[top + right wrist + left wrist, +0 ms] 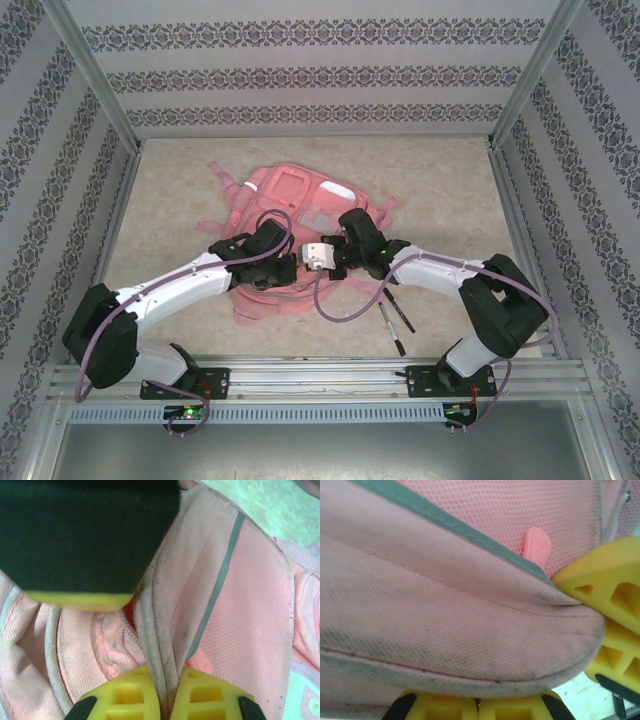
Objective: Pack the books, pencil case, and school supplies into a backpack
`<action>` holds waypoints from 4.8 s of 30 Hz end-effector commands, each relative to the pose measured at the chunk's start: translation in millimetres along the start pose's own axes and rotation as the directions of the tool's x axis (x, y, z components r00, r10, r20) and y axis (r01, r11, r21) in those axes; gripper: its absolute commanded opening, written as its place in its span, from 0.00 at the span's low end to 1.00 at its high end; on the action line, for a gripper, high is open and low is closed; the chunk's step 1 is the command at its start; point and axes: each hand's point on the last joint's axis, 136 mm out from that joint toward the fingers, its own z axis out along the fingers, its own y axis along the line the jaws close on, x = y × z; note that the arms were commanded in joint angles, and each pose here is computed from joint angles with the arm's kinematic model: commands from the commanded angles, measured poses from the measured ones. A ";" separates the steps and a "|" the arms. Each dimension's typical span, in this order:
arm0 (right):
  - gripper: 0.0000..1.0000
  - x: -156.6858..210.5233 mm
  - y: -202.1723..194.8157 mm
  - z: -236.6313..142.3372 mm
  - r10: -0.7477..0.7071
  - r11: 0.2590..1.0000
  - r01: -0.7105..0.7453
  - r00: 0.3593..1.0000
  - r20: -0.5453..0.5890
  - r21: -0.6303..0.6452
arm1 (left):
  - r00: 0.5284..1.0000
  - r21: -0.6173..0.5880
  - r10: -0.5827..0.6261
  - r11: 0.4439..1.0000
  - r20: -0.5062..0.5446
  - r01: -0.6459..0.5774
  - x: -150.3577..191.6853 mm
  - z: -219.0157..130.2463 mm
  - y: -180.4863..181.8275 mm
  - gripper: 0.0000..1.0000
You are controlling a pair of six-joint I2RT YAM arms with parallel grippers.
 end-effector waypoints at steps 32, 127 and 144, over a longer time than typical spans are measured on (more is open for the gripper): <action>0.00 -3.5 12.5 -10.4 0.158 0.987 -0.156 0.986 -0.051 0.029 | 0.954 0.080 0.267 0.957 0.135 -0.279 -15.2 -42.8 50.9 0.00; 0.46 -57.3 41.5 -24.0 -0.067 0.986 0.097 0.975 0.214 -0.132 | 0.533 0.004 0.638 0.639 0.557 -0.769 -79.0 -94.8 60.9 0.65; 0.98 119.4 14.1 -189.5 0.791 -0.513 -0.782 -0.271 0.549 0.353 | 0.099 0.204 0.882 0.003 0.461 -0.979 45.0 -57.7 -38.6 0.78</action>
